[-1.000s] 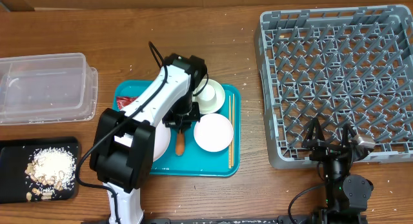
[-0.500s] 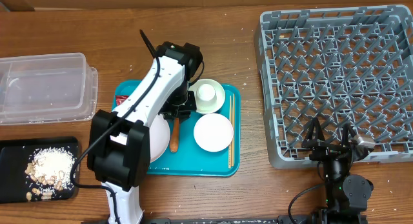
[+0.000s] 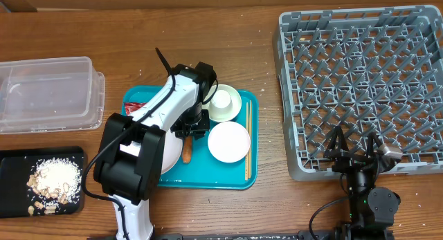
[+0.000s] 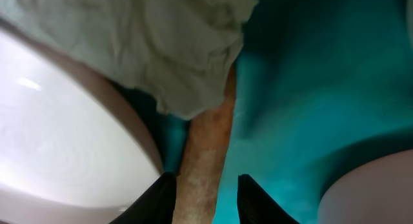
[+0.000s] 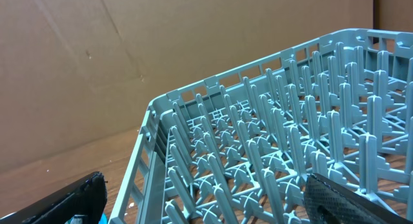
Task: Sort waste into correct bins and load items into the dishwasher
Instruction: 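Grasp the carrot with the left gripper and lift it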
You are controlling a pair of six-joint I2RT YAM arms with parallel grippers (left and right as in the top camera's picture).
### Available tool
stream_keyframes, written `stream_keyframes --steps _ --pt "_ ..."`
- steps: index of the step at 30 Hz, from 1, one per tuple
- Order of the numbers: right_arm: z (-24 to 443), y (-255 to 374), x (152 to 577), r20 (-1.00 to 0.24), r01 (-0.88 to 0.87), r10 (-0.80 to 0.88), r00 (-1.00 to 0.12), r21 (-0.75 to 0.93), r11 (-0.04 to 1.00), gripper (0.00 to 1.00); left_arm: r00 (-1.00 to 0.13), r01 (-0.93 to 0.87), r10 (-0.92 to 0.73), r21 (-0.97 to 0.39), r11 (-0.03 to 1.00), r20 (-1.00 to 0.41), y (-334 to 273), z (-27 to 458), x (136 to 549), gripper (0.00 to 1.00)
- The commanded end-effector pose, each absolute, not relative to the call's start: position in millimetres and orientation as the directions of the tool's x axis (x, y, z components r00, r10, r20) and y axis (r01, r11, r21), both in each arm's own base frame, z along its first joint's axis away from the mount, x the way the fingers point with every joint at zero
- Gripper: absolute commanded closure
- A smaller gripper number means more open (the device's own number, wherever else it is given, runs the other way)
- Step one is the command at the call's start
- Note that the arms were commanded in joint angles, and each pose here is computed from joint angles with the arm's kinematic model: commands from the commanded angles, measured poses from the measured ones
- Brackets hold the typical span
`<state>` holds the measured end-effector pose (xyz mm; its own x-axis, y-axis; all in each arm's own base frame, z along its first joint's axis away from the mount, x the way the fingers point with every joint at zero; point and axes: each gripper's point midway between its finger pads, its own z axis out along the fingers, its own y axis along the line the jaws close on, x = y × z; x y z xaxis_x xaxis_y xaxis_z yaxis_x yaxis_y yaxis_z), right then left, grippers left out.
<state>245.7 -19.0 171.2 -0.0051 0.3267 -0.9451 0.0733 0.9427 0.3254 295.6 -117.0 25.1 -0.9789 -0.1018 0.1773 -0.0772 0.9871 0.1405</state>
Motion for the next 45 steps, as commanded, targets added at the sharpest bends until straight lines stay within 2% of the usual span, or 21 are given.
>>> stream_keyframes --steps 1,14,20,23,26,37,41,45 --pt "169.8 -22.1 245.5 -0.947 0.086 0.320 0.004 0.319 0.944 0.00 -0.985 -0.024 -0.045 0.127 0.992 0.165 -118.2 21.5 299.6 0.66" --pt "169.8 -22.1 245.5 -0.947 0.086 0.320 0.004 0.319 0.944 0.00 -0.981 0.009 -0.019 0.140 0.990 0.191 -112.9 0.7 284.0 0.66" --pt "169.8 -22.1 245.5 -0.947 0.086 0.320 0.004 0.319 0.944 0.00 -0.983 0.013 -0.012 0.135 0.991 0.182 -115.4 -0.7 285.5 0.78" --pt "169.8 -22.1 245.5 -0.947 0.086 0.320 0.004 0.319 0.944 0.00 -0.982 0.013 -0.013 0.137 0.991 0.187 -115.3 0.3 284.4 0.94" --pt "169.8 -22.1 245.5 -0.947 0.086 0.320 0.004 0.319 0.944 0.00 -0.980 0.010 -0.015 0.127 0.992 0.197 -117.7 5.9 284.6 0.96" --pt "169.8 -22.1 245.5 -0.947 0.086 0.320 0.004 0.319 0.944 0.00 -0.989 -0.038 -0.056 0.123 0.992 0.139 -120.0 86.4 321.8 0.96" --pt "169.8 -22.1 245.5 -0.947 0.086 0.320 0.004 0.319 0.944 0.00 -0.980 -0.179 -0.193 0.229 0.957 0.042 -74.4 132.9 344.5 0.95" --pt "169.8 -22.1 245.5 -0.947 0.086 0.320 0.004 0.319 0.944 0.00 -0.946 -0.317 -0.325 0.223 0.922 0.002 -30.5 164.5 354.2 0.96"
